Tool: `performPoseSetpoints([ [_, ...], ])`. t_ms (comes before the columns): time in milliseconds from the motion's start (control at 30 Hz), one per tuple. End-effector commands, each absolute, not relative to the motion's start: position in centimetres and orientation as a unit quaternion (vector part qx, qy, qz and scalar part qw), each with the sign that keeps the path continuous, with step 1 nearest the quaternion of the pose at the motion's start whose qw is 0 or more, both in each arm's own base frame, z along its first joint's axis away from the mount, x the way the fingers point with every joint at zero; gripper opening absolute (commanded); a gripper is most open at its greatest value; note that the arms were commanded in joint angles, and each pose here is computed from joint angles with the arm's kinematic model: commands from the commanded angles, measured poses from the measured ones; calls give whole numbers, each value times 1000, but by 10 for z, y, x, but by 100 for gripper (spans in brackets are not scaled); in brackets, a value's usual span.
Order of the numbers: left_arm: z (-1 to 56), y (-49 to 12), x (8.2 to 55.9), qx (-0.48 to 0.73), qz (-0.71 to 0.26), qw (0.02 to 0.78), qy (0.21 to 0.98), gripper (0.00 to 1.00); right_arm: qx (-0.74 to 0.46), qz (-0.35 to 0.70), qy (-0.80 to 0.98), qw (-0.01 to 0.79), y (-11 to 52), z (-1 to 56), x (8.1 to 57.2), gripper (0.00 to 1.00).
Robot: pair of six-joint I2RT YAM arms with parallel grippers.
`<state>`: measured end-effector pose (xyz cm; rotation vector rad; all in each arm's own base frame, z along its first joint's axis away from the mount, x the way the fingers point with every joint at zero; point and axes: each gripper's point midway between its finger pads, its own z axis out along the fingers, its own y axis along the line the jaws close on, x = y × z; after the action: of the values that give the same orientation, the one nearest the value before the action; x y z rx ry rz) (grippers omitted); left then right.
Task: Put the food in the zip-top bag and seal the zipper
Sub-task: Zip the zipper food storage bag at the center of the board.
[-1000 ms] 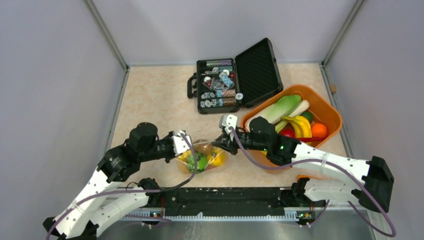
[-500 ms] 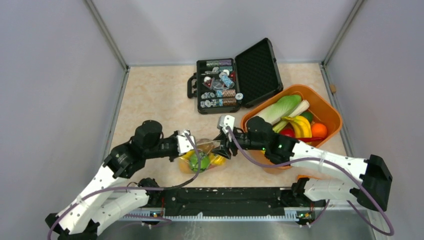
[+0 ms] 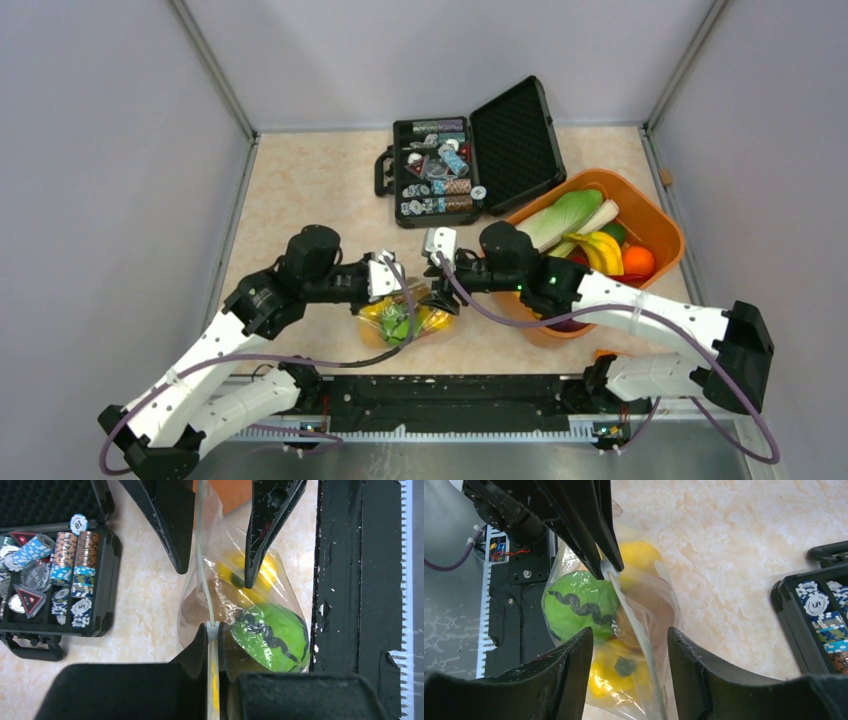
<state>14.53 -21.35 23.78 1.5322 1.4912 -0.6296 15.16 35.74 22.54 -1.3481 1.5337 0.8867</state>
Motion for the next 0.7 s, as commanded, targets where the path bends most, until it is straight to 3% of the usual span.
performPoseSetpoints([
  [0,277,-212,148,612,-239,504,561,0,-541,356,583,490,352,265,154,56],
  [367,277,-201,143,603,-227,511,569,0,-544,406,556,480,372,292,144,62],
  [500,278,-202,143,605,-226,512,566,0,-558,421,561,443,387,282,141,70],
  [667,279,-202,143,605,-227,512,565,0,-555,426,563,439,398,273,146,65],
])
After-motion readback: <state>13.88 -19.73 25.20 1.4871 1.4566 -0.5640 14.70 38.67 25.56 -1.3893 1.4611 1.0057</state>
